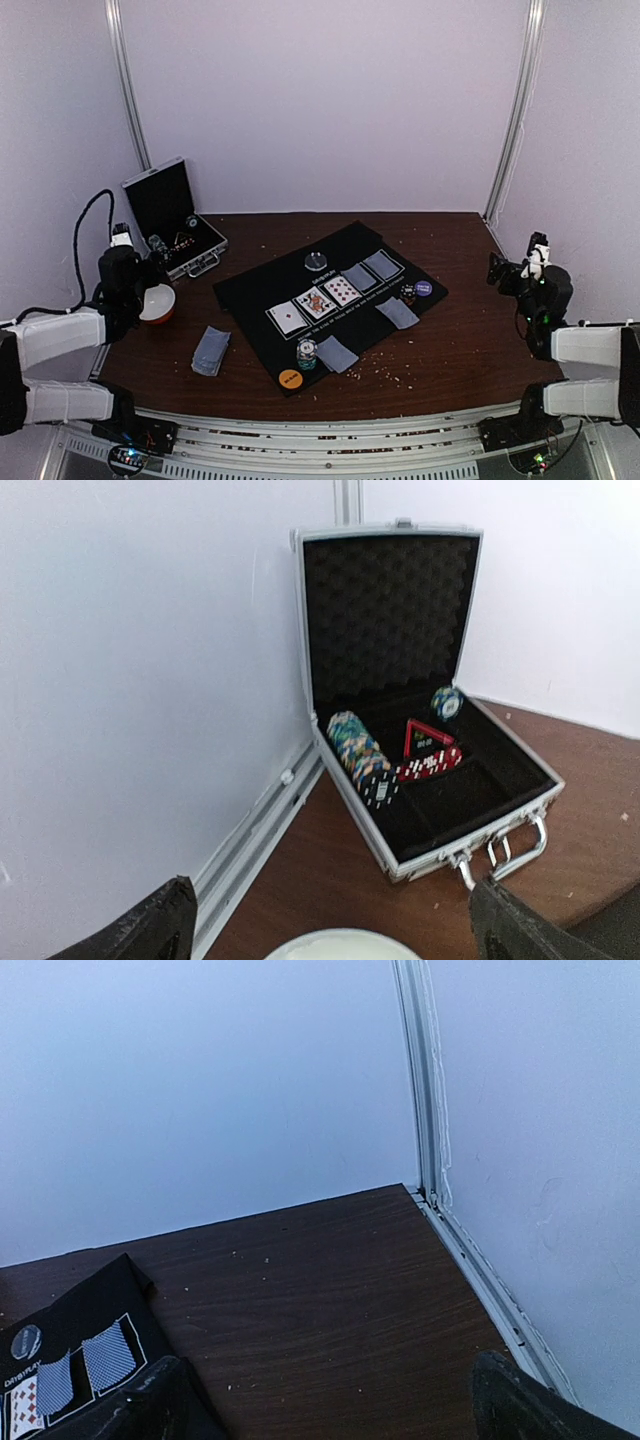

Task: Distribute texas hold em gaming equipment
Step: Reset both arms

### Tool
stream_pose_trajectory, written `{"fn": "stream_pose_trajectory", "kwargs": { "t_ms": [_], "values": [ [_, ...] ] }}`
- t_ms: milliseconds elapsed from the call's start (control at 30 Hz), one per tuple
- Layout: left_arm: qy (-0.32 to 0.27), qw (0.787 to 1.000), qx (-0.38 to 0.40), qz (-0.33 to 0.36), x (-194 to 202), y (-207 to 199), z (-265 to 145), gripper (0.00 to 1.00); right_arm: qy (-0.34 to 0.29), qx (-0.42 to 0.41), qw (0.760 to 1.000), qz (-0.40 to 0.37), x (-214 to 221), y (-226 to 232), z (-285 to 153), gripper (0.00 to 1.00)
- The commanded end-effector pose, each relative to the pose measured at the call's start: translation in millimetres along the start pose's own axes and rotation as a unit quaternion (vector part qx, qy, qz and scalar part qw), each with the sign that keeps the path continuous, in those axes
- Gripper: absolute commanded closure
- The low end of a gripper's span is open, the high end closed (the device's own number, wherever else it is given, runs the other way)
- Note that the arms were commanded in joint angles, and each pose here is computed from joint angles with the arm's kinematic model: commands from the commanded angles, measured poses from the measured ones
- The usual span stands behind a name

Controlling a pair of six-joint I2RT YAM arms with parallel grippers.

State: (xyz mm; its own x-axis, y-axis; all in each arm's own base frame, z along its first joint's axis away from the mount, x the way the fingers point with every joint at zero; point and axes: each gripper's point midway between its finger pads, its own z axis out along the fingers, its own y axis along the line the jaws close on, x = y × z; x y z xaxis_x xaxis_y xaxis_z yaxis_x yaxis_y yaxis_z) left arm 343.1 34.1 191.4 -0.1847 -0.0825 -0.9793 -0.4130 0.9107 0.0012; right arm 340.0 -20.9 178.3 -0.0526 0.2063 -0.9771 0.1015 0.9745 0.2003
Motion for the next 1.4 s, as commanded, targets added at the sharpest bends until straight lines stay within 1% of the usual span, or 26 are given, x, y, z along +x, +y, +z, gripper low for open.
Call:
{"fn": "stream_pose_trajectory", "kwargs": {
  "t_ms": [0, 67, 100, 167, 267, 300, 333, 367, 400, 433, 500, 533, 567, 667, 700, 733, 800, 867, 933, 1000, 1067, 1133, 1200, 1267, 1300, 1367],
  "values": [
    [-0.089, 0.995, 0.005, -0.043, -9, 4, -2, 0.02, -0.080, 0.003, 0.996, -0.039, -24, -2, -6, 0.00],
    [-0.089, 0.996, 0.005, -0.029, -7, 2, 1, 0.02, -0.045, -0.004, 0.998, -0.053, -5, -1, 1, 0.00],
    [-0.095, 0.995, 0.007, -0.023, -6, 1, 1, 0.02, -0.039, -0.013, 0.998, -0.057, 1, 1, 2, 0.00],
    [-0.107, 0.994, 0.020, -0.013, -4, -3, 1, 0.02, -0.043, -0.021, 0.997, -0.053, 8, 3, 0, 0.00],
    [-0.080, 0.996, 0.030, 0.011, 19, -10, 13, 0.02, -0.043, -0.028, 0.998, -0.042, 19, 3, 5, 0.00],
    [-0.090, 0.995, 0.035, 0.019, 18, -13, 14, 0.02, -0.047, -0.041, 0.997, -0.043, 20, 7, 6, 0.00],
    [-0.070, 0.996, 0.045, 0.030, 23, -20, 20, 0.02, -0.040, -0.052, 0.997, -0.047, 26, 10, 10, 0.00],
    [-0.066, 0.996, 0.050, 0.038, 25, -23, 22, 0.02, -0.029, -0.062, 0.996, -0.050, 35, 13, 14, 0.00],
    [-0.075, 0.995, 0.055, 0.045, 22, -25, 22, 0.02, -0.031, -0.073, 0.996, -0.052, 38, 16, 17, 0.00],
    [-0.069, 0.995, 0.059, 0.050, 24, -27, 23, 0.02, -0.039, -0.079, 0.995, -0.052, 33, 19, 20, 0.00],
    [-0.076, 0.993, 0.071, 0.056, 22, -31, 21, 0.02, 0.015, -0.073, 0.995, -0.062, 48, 18, 34, 0.00],
    [-0.077, 0.992, 0.079, 0.059, 22, -33, 20, 0.02, 0.007, -0.070, 0.995, -0.065, 45, 19, 34, 0.00],
    [-0.086, 0.991, 0.087, 0.059, 21, -33, 15, 0.02, -0.003, -0.070, 0.996, -0.062, 43, 20, 33, 0.00],
    [-0.134, 0.985, 0.098, 0.039, 13, -21, -11, 0.02, 0.010, -0.068, 0.996, -0.064, 47, 19, 34, 0.00],
    [-0.145, 0.984, 0.096, 0.039, 16, -14, -20, 0.02, 0.007, -0.069, 0.995, -0.064, 46, 19, 33, 0.00],
    [-0.165, 0.981, 0.092, 0.038, 11, -10, -27, 0.02, -0.001, -0.068, 0.996, -0.063, 43, 19, 33, 0.00],
    [-0.190, 0.977, 0.088, 0.046, 7, -7, -32, 0.02, 0.004, -0.069, 0.996, -0.064, 46, 19, 33, 0.00],
    [-0.187, 0.975, 0.103, 0.067, 14, -16, -27, 0.02, 0.004, -0.069, 0.996, -0.064, 45, 19, 33, 0.00],
    [-0.179, 0.977, 0.093, 0.068, 22, -17, -18, 0.02, 0.001, -0.068, 0.996, -0.064, 44, 19, 33, 0.00],
    [-0.191, 0.974, 0.095, 0.079, 20, -22, -15, 0.02, 0.002, -0.069, 0.996, -0.064, 45, 19, 33, 0.00],
    [-0.160, 0.977, 0.109, 0.086, 29, -28, -7, 0.02, 0.002, -0.069, 0.996, -0.064, 45, 19, 33, 0.00],
    [-0.157, 0.979, 0.097, 0.089, 26, -30, 4, 0.02, 0.003, -0.070, 0.996, -0.064, 45, 20, 33, 0.00],
    [-0.123, 0.984, 0.094, 0.090, 35, -32, 16, 0.02, 0.005, -0.069, 0.996, -0.064, 46, 19, 33, 0.00],
    [-0.114, 0.985, 0.093, 0.085, 38, -28, 20, 0.02, 0.004, -0.069, 0.996, -0.064, 45, 20, 34, 0.00],
    [-0.120, 0.985, 0.092, 0.078, 31, -30, 24, 0.02, 0.004, -0.069, 0.996, -0.065, 45, 19, 34, 0.00],
    [-0.126, 0.985, 0.094, 0.076, 27, -31, 24, 0.02, 0.003, -0.068, 0.996, -0.065, 45, 19, 33, 0.00]
  ]
}}
